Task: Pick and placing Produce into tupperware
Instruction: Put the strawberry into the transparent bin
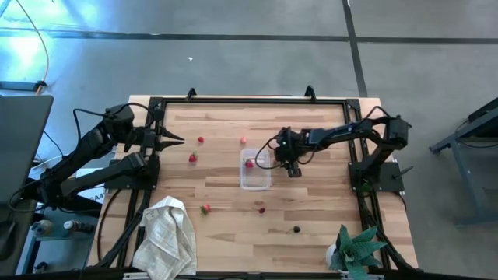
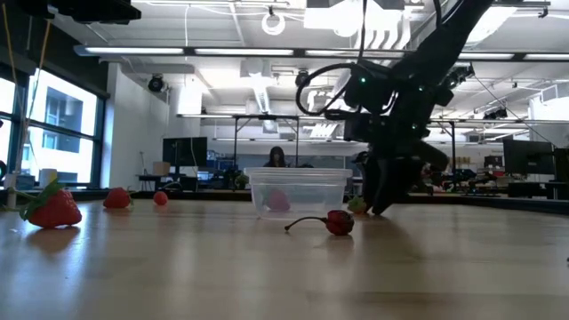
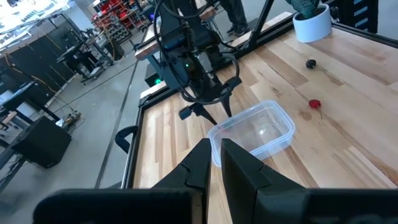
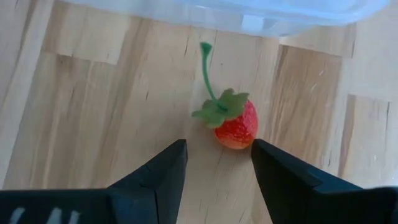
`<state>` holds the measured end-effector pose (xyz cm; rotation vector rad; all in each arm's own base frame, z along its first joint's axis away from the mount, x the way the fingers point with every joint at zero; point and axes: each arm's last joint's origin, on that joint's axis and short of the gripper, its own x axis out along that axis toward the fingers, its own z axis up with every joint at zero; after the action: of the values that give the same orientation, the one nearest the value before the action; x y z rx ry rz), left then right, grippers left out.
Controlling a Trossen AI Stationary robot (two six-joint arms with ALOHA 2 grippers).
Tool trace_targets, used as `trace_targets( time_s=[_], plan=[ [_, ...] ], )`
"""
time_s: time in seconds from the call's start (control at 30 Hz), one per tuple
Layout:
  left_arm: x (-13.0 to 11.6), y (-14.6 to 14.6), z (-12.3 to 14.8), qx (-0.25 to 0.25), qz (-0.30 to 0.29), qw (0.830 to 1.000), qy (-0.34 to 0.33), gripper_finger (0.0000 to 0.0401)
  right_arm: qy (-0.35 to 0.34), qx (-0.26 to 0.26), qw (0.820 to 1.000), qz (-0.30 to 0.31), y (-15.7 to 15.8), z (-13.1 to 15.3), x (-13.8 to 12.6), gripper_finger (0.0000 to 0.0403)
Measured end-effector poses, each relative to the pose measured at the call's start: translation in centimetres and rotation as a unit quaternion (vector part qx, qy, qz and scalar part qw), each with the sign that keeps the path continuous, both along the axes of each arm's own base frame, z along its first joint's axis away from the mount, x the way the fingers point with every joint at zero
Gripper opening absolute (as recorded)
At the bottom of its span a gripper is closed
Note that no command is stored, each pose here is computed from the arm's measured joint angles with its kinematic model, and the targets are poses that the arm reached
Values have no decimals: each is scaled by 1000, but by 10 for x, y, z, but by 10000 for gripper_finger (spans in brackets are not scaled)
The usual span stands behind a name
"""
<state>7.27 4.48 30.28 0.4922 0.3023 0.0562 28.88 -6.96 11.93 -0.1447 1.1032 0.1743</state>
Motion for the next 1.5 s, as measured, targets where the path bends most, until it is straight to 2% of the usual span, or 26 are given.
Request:
trace_targets(
  time_s=[0.33, 0.8, 1.13, 1.5],
  plan=[
    [0, 0, 0, 0, 0, 1000, 0, 28, -28, -39, 999, 23, -6, 11, 17, 177],
    [0, 0, 0, 0, 0, 1000, 0, 28, -12, -30, 999, 10, -8, 5, 16, 176],
    [0, 0, 0, 0, 0, 1000, 0, 28, -6, 18, 997, -78, -8, 5, 16, 176],
    [0, 0, 0, 0, 0, 1000, 0, 28, -5, 69, 983, -170, -8, 5, 17, 176]
  ],
)
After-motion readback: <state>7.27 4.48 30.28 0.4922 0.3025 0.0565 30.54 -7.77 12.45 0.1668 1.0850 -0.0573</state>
